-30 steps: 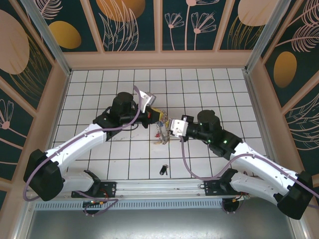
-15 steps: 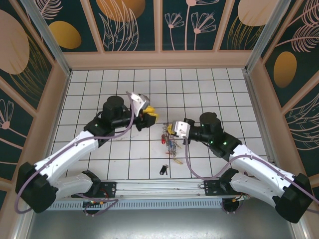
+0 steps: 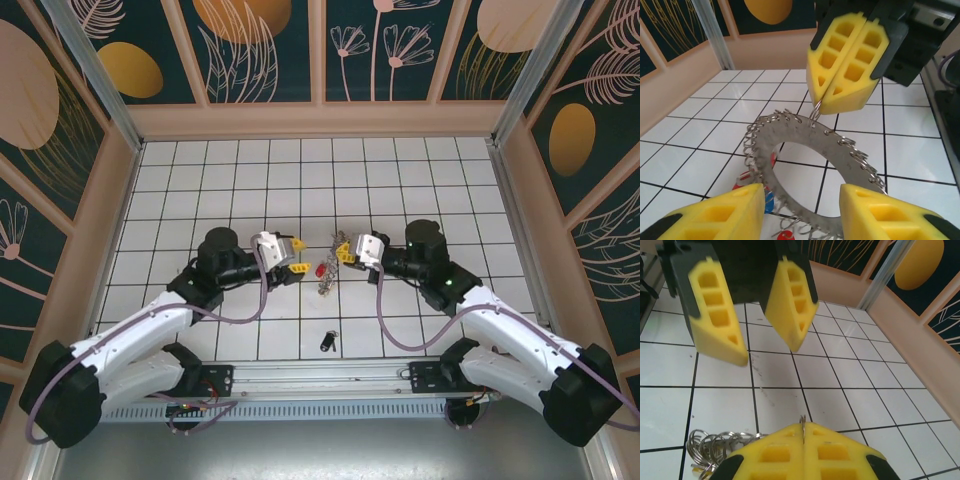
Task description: Put the keys on the keyring
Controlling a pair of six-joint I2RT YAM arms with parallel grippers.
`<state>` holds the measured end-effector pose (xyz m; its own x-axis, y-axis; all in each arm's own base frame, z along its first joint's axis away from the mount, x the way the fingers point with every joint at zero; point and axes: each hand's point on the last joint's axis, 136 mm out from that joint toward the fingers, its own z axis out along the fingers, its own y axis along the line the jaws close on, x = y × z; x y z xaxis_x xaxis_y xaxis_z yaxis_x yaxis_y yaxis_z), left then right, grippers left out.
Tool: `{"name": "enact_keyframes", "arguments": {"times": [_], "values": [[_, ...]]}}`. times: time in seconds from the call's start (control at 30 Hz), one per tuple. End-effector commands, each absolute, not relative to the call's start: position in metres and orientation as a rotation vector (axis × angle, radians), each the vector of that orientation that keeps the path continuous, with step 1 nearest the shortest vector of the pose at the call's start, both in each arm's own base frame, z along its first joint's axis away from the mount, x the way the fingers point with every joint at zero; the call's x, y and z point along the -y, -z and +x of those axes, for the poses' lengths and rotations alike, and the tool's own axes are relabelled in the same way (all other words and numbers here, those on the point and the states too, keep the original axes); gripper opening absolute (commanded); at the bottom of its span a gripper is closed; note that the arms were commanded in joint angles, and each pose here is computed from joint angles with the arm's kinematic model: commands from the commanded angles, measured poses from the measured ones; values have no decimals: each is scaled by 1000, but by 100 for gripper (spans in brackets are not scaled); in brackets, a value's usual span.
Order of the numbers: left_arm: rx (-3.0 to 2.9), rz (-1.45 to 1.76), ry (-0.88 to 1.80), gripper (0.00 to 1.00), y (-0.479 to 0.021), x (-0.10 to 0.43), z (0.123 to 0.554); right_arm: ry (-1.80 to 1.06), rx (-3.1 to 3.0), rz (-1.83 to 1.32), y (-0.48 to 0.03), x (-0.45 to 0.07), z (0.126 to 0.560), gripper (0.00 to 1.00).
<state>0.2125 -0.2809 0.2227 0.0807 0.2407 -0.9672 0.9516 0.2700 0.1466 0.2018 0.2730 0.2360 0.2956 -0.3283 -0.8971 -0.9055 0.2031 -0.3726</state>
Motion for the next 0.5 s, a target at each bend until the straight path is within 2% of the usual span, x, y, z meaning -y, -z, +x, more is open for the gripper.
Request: {"name": "enact_keyframes", "arguments": {"times": [0.0, 0.33, 0.47], "values": [[-1244, 1253, 780, 42, -251, 295, 218, -658, -1148, -1336, -260, -279, 197, 0], [-1197, 1283, 900, 31, -257, 314, 215, -677, -1135, -1328, -262, -279, 198, 0], [-1225, 1278, 912, 32, -251, 315, 216, -685, -1127, -1326, -262, -279, 197, 0]]}}
